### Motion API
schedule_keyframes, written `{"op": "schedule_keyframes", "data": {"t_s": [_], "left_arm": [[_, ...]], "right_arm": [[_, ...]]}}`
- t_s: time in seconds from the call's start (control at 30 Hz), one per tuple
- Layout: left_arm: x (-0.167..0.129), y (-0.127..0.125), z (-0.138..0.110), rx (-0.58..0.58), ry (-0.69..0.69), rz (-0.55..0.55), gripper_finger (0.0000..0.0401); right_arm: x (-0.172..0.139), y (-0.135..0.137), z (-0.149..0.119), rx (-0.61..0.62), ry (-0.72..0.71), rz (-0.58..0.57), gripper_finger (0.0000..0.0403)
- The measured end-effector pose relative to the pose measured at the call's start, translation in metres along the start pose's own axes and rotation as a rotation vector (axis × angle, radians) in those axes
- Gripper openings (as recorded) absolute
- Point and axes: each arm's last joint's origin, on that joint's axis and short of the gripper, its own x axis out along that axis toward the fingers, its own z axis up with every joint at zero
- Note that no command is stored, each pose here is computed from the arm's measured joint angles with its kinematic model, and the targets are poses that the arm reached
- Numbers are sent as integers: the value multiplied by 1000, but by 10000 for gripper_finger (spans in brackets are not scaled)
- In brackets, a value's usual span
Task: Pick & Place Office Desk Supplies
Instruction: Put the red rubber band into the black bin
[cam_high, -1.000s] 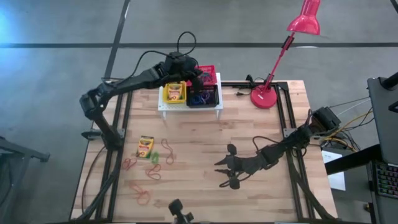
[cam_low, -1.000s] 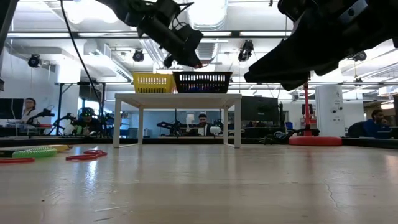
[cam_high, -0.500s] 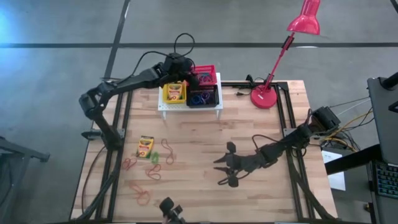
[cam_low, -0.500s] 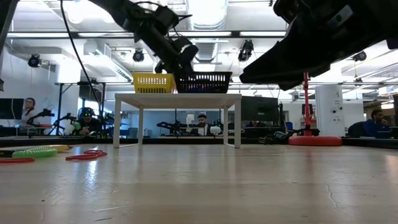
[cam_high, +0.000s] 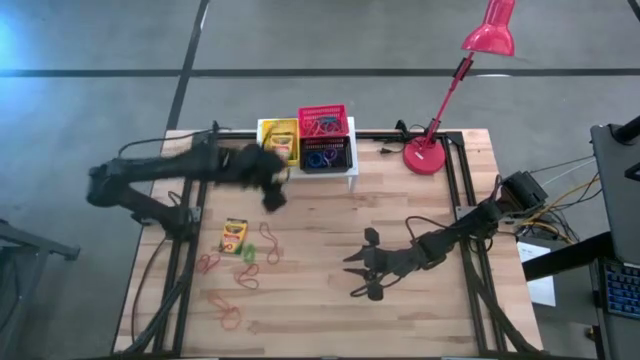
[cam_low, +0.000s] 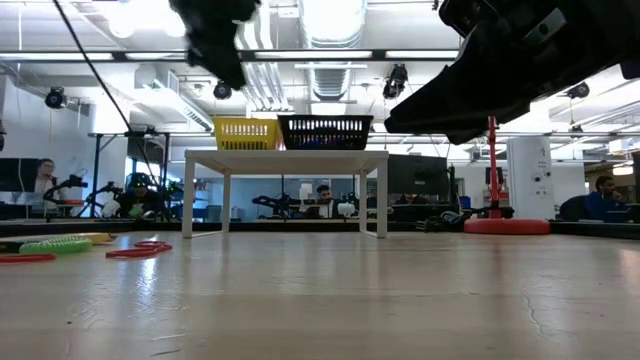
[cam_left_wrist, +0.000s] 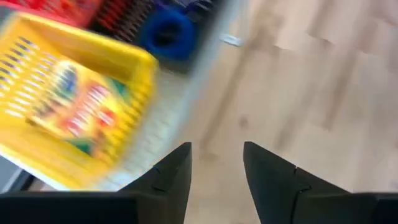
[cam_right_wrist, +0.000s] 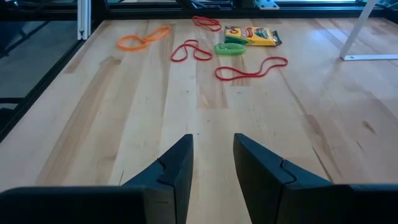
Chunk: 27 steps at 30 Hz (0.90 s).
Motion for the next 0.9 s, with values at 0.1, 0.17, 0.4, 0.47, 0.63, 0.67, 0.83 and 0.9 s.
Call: {"op": "schedule_keyframes", "data": {"t_s": [0.1, 0.17, 0.4, 0.47, 0.63, 0.67, 0.83, 0.9], "left_arm": [[-9, -32, -37, 42, -57, 2, 143], [-10, -48, -62, 65, -102, 11, 142], [10, -90, -147, 250, -190, -104, 142], [20, -99, -167, 283, -200, -138, 142], [53, -107, -197, 185, -238, -181, 145], [59, -108, -200, 171, -247, -188, 148], [81, -113, -211, 168, -240, -174, 176], [89, -114, -214, 189, -209, -145, 190]], "right_arm": [[1, -1, 0, -13, -1, -4, 111], [1, -2, 1, -17, -7, -7, 111], [4, -9, 5, -3, -29, -24, 111], [4, -10, 6, -2, -29, -30, 111], [6, -14, 7, 4, -33, -41, 111], [6, -14, 7, 3, -36, -42, 111], [6, -15, 7, 3, -36, -42, 111], [6, -15, 7, 3, -36, -42, 111]]}}
